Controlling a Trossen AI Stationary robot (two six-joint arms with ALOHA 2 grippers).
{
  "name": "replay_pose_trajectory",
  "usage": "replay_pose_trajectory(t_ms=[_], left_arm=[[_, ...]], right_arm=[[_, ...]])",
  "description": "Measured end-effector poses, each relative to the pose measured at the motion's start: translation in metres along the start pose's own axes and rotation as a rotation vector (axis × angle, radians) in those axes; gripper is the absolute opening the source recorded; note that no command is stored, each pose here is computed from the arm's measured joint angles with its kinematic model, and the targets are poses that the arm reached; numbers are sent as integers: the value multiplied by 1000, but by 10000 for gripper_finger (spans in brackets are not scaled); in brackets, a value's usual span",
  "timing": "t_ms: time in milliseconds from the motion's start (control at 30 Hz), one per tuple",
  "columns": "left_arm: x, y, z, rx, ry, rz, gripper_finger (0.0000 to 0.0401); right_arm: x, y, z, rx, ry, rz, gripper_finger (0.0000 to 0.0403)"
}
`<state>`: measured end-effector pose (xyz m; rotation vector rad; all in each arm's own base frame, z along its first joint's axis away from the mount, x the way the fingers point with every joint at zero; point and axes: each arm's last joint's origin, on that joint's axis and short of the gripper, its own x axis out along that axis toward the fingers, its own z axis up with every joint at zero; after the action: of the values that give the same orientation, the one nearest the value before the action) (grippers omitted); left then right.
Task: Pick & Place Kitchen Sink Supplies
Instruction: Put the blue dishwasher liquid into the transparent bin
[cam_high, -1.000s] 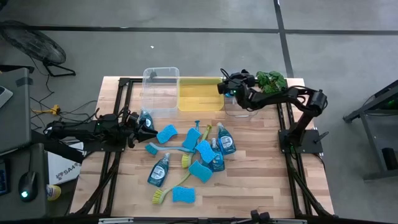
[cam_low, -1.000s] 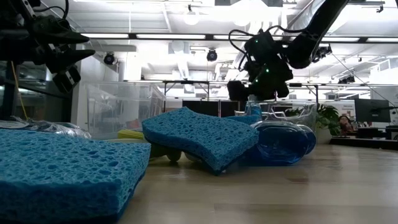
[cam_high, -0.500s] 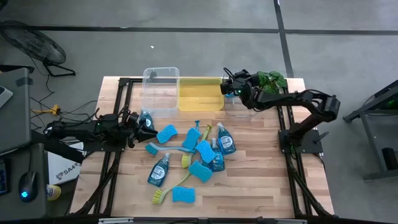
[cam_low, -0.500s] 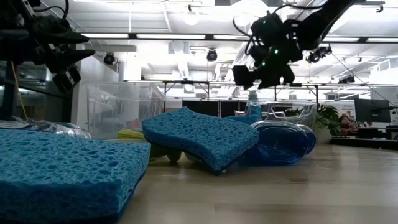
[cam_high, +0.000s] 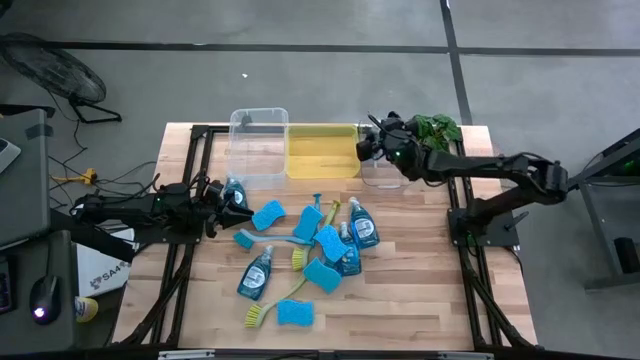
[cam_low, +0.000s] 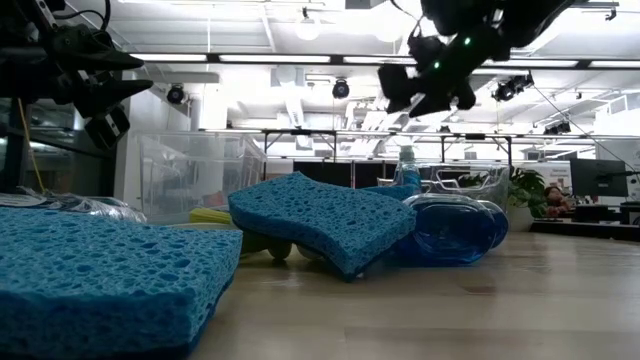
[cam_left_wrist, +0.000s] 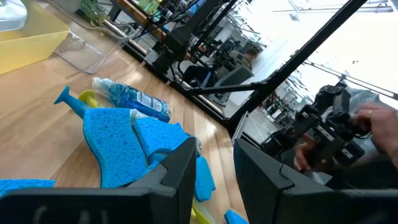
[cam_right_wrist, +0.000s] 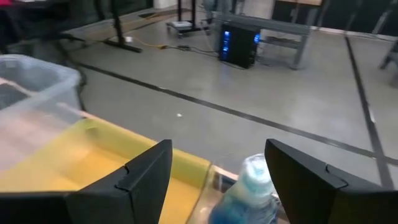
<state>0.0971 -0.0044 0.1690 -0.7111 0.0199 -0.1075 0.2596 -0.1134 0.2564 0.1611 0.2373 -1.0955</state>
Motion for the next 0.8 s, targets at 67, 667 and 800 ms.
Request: replay_pose_trajectory(t_ms=[67, 667, 800], left_arm=[[0, 0, 0, 0, 0, 0, 105], [0, 0, 0, 0, 0, 0, 105], [0, 0, 0, 0, 0, 0, 105]], right_arm=[[-9, 1, 3, -2, -4, 23, 251], [-86, 36, -2, -19, 39, 333, 251], [-97, 42, -6, -23, 50, 379, 251]])
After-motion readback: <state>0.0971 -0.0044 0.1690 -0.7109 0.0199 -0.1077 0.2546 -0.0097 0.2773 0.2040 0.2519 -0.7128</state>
